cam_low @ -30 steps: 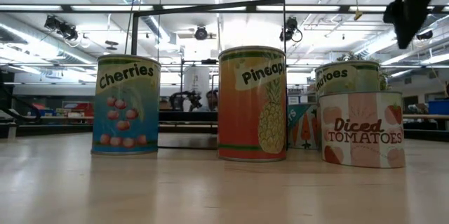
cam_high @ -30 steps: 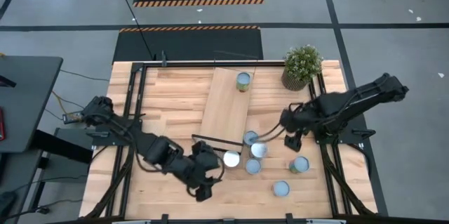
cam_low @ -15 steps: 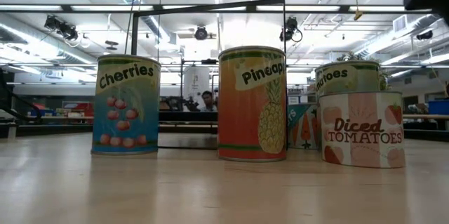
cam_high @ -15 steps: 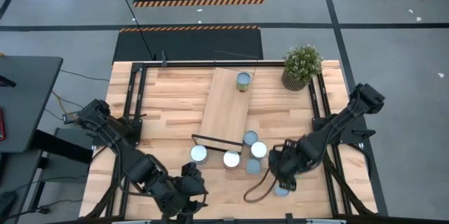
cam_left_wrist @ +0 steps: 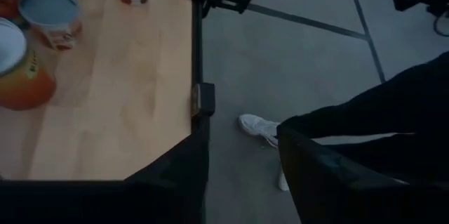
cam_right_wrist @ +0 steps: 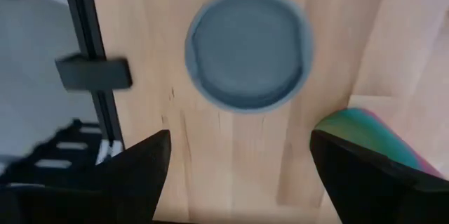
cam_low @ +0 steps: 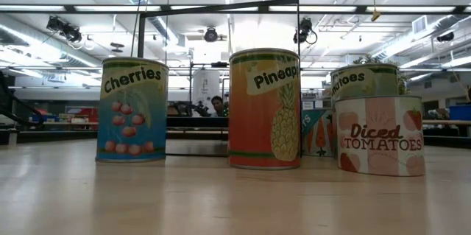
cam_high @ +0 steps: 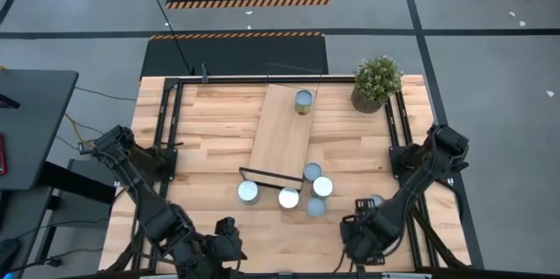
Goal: Pick and place cans onto a shelf
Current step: Put the dark orange can on the shelf aligned with the green can, then adjust the green can on the shelf
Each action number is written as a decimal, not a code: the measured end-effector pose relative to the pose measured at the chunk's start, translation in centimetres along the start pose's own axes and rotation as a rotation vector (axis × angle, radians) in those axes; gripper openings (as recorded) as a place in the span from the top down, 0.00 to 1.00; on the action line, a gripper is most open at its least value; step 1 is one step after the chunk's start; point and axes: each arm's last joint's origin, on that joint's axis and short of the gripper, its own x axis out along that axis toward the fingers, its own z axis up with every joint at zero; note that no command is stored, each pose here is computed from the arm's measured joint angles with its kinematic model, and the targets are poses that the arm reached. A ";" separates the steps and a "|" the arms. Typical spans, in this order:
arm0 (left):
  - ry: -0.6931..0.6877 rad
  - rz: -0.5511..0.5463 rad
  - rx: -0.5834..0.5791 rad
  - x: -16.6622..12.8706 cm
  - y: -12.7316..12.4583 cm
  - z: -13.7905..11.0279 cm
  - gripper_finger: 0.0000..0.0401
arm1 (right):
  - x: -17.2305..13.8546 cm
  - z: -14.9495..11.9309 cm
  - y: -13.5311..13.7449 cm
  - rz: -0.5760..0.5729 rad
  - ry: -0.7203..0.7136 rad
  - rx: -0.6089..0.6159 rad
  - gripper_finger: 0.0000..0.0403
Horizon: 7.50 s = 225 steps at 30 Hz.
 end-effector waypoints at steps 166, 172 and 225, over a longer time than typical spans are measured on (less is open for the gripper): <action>-0.164 0.345 -0.115 -6.1 10.6 7.7 0.56 | -10.7 22.9 -36.5 -0.499 -0.321 -0.051 0.14; -0.162 0.346 -0.104 -6.1 10.6 7.7 0.56 | -9.1 22.2 -35.4 -0.480 -0.187 -0.043 0.14; -0.160 0.342 -0.104 -6.1 10.5 7.7 0.56 | -7.9 20.7 -35.7 -0.666 0.011 0.078 0.14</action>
